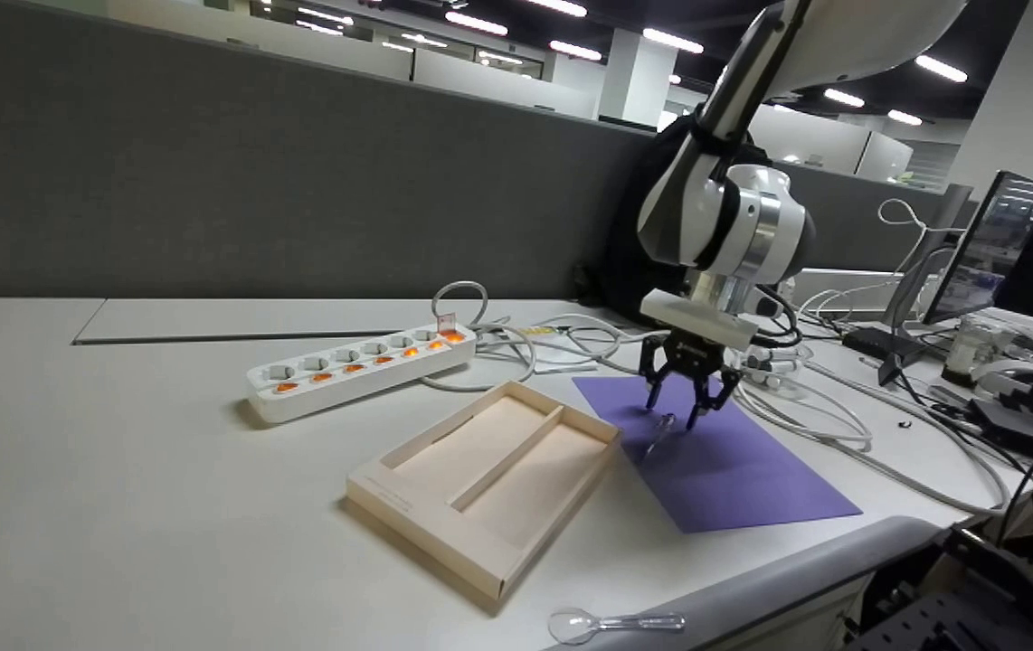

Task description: Put the screwdriver on the purple mat on the table

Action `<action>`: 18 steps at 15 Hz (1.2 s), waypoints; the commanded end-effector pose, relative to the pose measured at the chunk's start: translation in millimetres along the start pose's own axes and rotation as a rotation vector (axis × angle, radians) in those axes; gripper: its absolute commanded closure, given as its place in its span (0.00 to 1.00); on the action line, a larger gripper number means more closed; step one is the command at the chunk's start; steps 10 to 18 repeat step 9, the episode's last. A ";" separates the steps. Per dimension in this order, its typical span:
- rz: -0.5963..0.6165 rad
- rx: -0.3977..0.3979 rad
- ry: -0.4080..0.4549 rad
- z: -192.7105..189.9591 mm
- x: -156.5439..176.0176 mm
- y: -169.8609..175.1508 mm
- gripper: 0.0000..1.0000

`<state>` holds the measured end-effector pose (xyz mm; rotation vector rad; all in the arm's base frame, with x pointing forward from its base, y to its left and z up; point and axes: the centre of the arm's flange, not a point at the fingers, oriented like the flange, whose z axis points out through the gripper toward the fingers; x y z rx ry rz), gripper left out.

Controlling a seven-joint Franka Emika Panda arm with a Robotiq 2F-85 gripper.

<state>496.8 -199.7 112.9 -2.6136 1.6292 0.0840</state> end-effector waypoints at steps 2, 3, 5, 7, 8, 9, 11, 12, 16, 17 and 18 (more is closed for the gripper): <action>-0.008 0.016 -0.045 -18.8 -2.5 -10.0 0.00; -0.016 0.010 -0.059 -24.2 -6.4 -11.8 0.00; -0.035 -0.003 -0.084 -34.6 -14.7 -15.1 0.00; -0.057 -0.013 -0.101 -44.6 -22.4 -19.4 0.00; -0.073 -0.016 -0.108 -50.7 -27.2 -22.2 0.00; -0.082 -0.020 -0.115 -55.8 -31.2 -24.9 0.00; -0.082 -0.020 -0.115 -55.8 -31.2 -24.9 0.00; -0.082 -0.020 -0.115 -55.8 -31.2 -24.9 0.00; -0.082 -0.020 -0.115 -55.8 -31.2 -24.9 0.00; -0.082 -0.020 -0.115 -55.8 -31.2 -24.9 0.00; -0.082 -0.020 -0.115 -55.8 -31.2 -24.9 0.00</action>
